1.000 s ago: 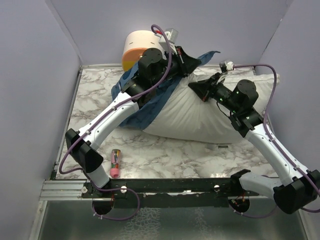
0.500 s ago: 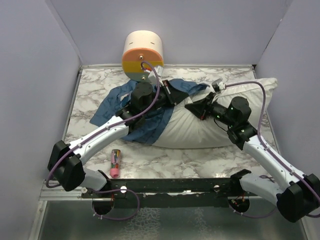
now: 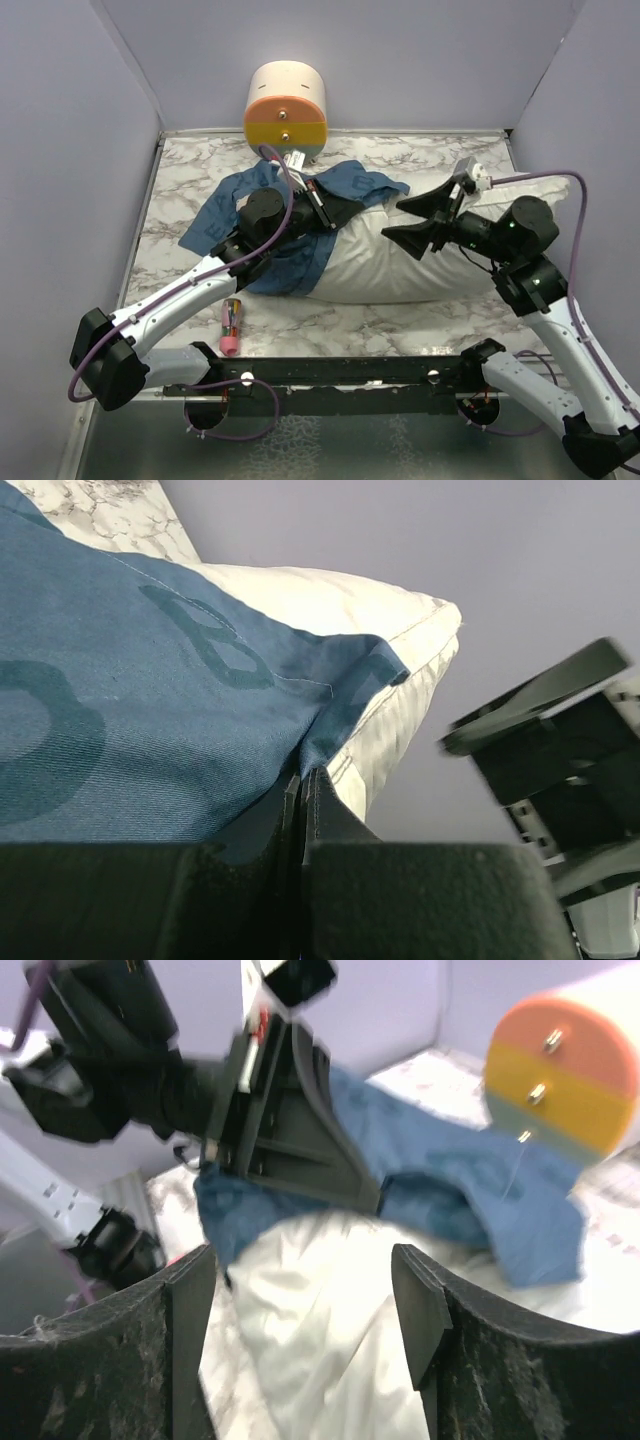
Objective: Put the pillow into the pillowcase
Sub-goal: Stuff the pillow into the pillowcase.
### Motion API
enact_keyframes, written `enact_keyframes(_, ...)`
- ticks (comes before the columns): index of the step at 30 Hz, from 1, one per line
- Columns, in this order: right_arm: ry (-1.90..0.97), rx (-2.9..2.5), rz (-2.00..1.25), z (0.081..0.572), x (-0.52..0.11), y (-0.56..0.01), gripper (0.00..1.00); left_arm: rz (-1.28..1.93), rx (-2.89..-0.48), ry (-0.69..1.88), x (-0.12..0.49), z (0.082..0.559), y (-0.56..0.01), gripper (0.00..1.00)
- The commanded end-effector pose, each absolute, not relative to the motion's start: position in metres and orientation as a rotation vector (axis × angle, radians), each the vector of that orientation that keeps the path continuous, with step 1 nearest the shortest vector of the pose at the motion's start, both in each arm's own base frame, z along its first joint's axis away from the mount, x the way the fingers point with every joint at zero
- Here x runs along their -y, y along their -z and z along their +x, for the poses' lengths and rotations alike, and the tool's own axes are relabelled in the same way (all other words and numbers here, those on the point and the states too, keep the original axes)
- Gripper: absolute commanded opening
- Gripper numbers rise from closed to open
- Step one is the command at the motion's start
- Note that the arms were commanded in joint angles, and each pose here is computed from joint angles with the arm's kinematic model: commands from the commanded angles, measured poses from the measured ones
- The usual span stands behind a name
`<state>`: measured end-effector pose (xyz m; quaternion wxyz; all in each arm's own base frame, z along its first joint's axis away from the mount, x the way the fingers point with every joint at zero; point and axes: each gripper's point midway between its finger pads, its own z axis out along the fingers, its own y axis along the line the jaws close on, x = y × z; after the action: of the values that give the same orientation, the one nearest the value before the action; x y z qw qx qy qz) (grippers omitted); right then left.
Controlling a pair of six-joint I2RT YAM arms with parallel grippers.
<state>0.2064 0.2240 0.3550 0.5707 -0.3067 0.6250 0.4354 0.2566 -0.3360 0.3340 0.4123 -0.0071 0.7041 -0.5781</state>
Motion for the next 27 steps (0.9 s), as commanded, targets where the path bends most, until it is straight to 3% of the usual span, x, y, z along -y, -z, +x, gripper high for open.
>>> enact_keyframes(1,-0.798,-1.479,-0.625,0.224,-0.198,-0.395,0.76,-0.020,-1.802,1.448,0.333,0.253,-0.326,0.00)
enact_keyframes(4,-0.604,-1.617,-0.518,0.257,-0.175,-0.384,0.88,-0.006,-1.800,1.444,0.332,0.250,-0.329,0.00)
enact_keyframes(7,-0.473,-1.716,-0.489,0.279,-0.164,-0.366,0.93,0.003,-1.793,1.444,0.330,0.248,-0.332,0.00)
enact_keyframes(15,-0.485,-1.941,-0.528,0.285,-0.170,-0.294,0.91,0.023,-1.737,1.447,0.327,0.246,-0.352,0.00)
enact_keyframes(19,-0.557,-2.025,-0.589,0.273,-0.180,-0.255,0.69,0.044,-1.700,1.462,0.330,0.248,-0.364,0.00)
enact_keyframes(24,-0.712,-2.045,-0.626,0.254,-0.196,-0.240,0.12,0.094,-1.658,1.513,0.341,0.248,-0.383,0.00)
enact_keyframes(27,-0.804,-1.974,-0.572,0.250,-0.204,-0.255,0.01,0.120,-1.624,1.538,0.349,0.251,-0.397,0.00)
